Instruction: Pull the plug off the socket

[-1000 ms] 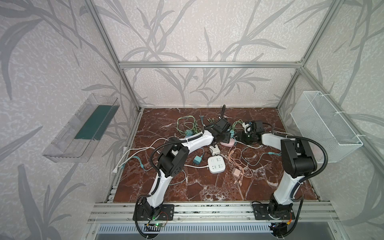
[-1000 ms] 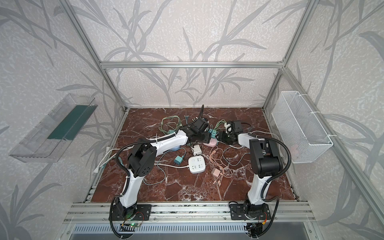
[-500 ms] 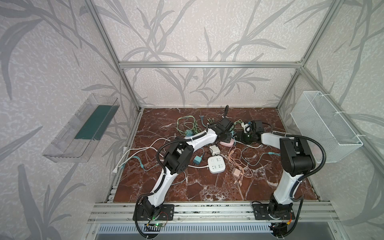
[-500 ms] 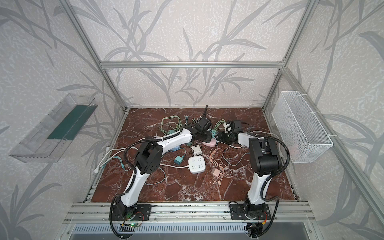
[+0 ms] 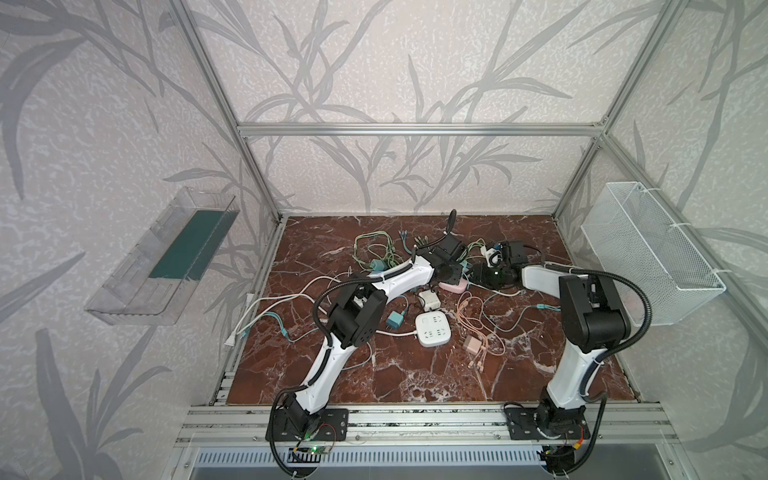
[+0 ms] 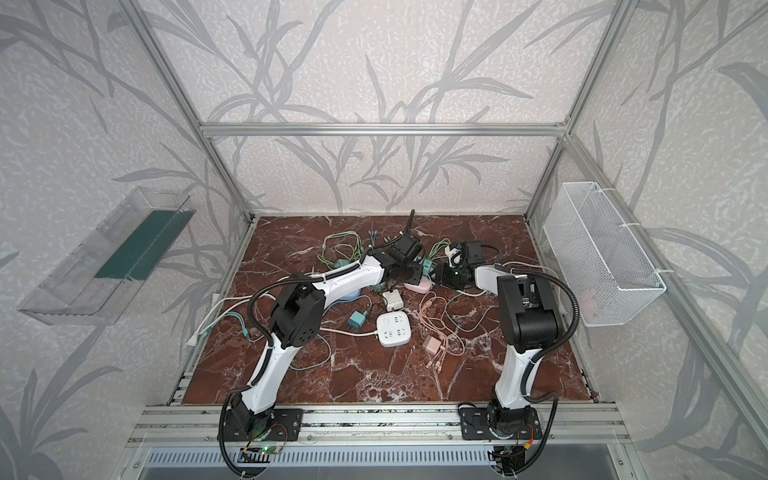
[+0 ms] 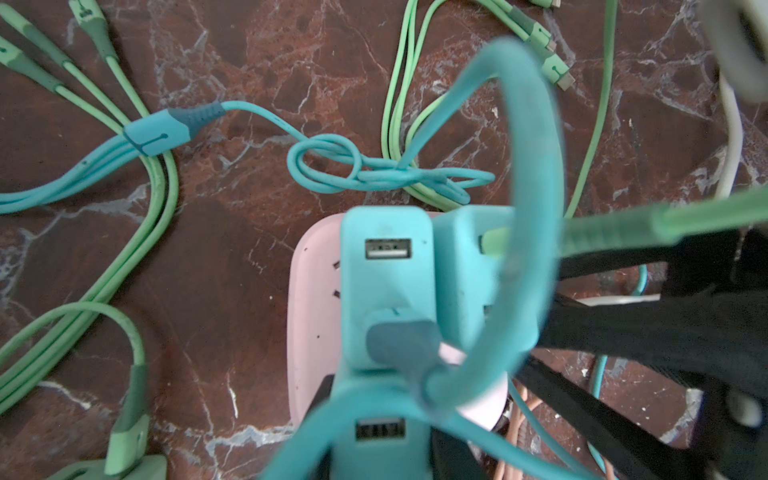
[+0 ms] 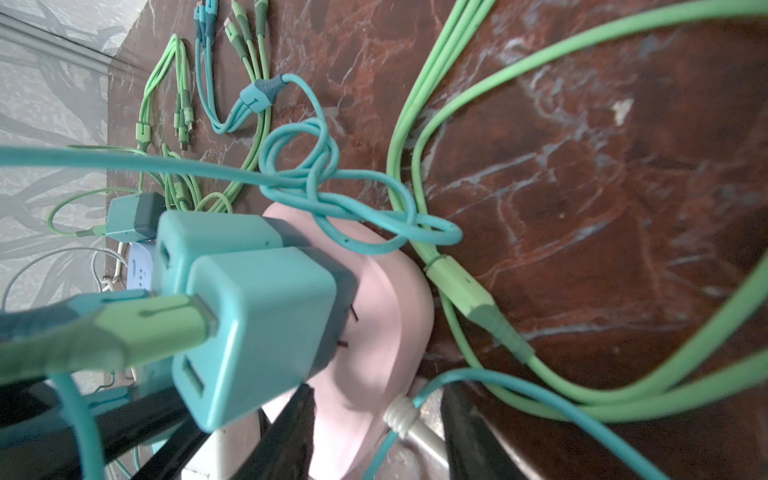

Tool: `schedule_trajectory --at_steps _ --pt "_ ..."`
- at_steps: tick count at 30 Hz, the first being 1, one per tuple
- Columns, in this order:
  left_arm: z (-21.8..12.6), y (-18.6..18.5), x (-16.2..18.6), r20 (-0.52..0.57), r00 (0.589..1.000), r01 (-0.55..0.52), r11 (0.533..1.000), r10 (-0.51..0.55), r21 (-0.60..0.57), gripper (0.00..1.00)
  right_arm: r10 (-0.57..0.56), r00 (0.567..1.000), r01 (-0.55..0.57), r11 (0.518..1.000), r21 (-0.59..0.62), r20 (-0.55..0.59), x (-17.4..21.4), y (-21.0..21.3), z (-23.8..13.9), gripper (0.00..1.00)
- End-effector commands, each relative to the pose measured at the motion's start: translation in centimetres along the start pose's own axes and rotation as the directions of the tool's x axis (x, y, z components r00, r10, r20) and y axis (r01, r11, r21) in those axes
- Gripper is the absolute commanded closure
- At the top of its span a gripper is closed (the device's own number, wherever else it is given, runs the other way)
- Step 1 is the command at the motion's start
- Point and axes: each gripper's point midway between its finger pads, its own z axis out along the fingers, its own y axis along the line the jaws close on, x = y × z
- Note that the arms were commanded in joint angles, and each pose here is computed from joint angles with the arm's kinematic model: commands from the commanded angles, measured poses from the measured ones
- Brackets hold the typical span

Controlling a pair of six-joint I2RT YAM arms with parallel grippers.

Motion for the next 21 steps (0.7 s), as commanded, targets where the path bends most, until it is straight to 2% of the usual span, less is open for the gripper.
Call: schedule_trajectory --at_steps 1,6,11,21 --pt "0.1 -1.5 -1.0 0.014 1.0 0.022 0.998 -0.022 0.054 0.77 -0.03 0.999 0.03 0.999 -0.026 -0.031 1.1 0.8 -0.2 0.5" --pt "0.2 -1.8 -1.2 0.019 0.999 0.038 0.998 -0.039 0.059 0.8 -0.047 0.997 0.046 0.999 -0.02 -0.055 1.7 0.7 -0.2 0.51" --pt "-0.1 -2.2 -1.6 0.031 0.999 0.035 0.997 -0.038 0.07 0.81 -0.053 0.997 0.054 0.998 0.014 -0.062 1.9 0.4 -0.4 0.6" --pt "-1.3 -4.2 -2.2 0.064 0.998 -0.018 0.994 0.011 0.112 0.81 -0.051 0.992 0.064 0.992 0.107 -0.114 2.7 -1.1 -0.3 0.61"
